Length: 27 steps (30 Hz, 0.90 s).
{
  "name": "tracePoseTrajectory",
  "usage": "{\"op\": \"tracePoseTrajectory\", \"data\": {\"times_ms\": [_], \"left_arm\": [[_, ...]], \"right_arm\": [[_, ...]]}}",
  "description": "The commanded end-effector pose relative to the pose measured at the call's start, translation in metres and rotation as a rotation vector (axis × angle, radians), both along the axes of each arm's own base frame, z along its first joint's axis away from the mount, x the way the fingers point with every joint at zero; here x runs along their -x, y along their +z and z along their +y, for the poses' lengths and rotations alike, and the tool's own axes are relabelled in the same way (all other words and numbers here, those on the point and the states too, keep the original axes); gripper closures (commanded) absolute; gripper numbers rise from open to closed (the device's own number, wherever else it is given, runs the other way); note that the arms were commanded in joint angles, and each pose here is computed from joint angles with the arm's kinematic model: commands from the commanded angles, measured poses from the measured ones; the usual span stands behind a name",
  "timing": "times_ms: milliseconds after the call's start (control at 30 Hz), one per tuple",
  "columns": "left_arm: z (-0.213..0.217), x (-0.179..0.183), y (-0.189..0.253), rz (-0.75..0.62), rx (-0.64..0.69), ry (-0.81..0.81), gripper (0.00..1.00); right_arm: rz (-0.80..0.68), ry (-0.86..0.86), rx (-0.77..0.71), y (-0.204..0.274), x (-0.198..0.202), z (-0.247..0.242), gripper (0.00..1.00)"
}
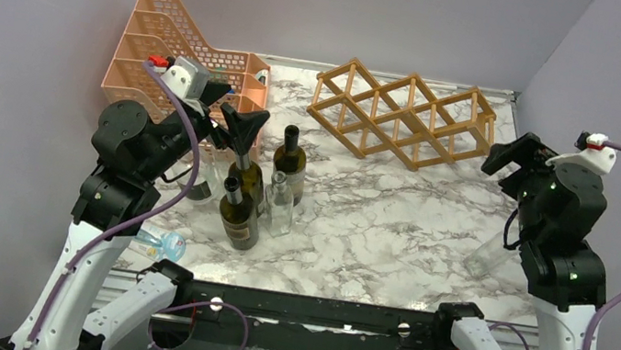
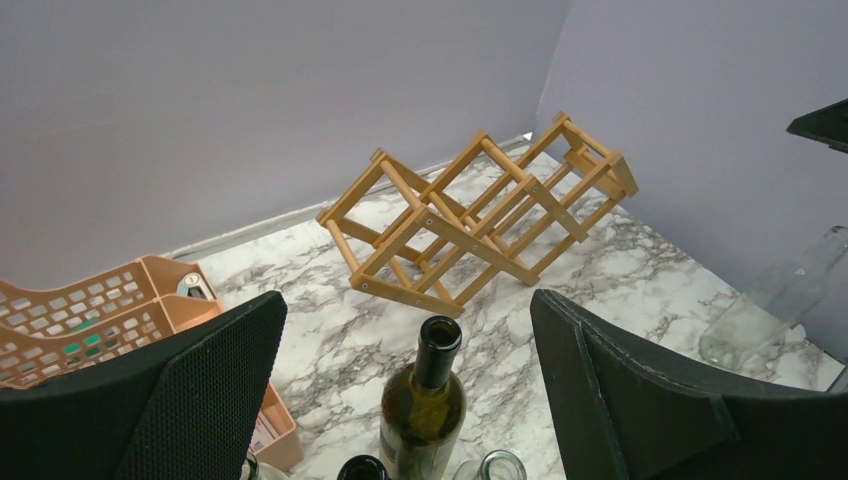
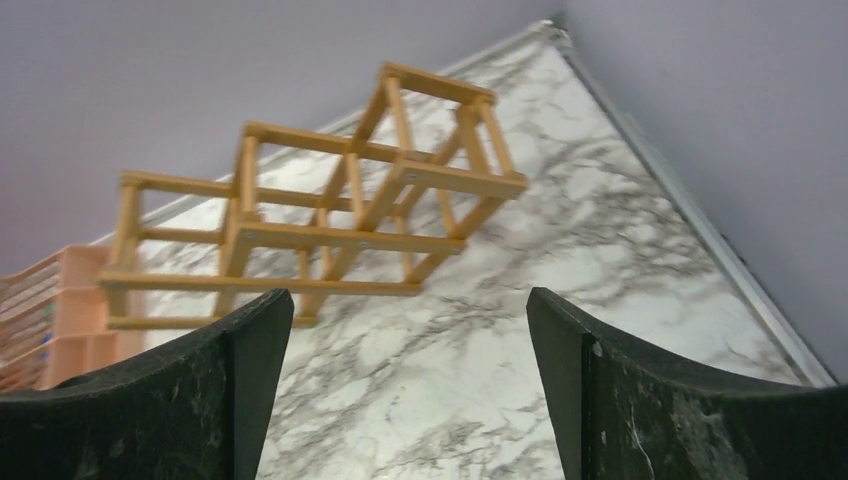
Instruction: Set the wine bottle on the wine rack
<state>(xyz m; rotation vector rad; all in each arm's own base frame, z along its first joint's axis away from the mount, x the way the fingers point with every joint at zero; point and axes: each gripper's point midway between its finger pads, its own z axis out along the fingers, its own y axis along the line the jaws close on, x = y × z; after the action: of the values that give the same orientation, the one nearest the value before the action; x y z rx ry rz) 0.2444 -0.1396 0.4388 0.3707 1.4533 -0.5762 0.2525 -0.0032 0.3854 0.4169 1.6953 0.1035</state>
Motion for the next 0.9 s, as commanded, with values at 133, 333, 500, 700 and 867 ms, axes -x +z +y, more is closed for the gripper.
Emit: {"op": "tracePoseTrajectory", "data": {"times_ms": [133,333,500,700,867], "left_arm": [[-0.012,0.006,0.004,-0.029,0.012,-0.068,0.01],[-0.018,0.004,0.000,-0.019,0.005,-0.085,0.01],[-0.020,0.004,-0.003,-0.015,0.001,-0.092,0.01],[-0.021,0.004,-0.005,-0.008,0.001,-0.097,0.01],[-0.026,0.008,-0.002,-0.011,0.005,-0.127,0.01]], "right_arm": [[0.219,-0.556,0.040,-0.070,0.035,-0.082,0.10],[0.208,-0.630,0.057,-0.087,0.041,-0.093,0.10],[0.248,-0.699,0.071,-0.098,0.045,-0.099,0.10],[0.239,-0.761,0.054,-0.101,0.053,-0.105,0.11],[0.262,-0.788,0.021,-0.123,0.063,-0.105,0.15]]}}
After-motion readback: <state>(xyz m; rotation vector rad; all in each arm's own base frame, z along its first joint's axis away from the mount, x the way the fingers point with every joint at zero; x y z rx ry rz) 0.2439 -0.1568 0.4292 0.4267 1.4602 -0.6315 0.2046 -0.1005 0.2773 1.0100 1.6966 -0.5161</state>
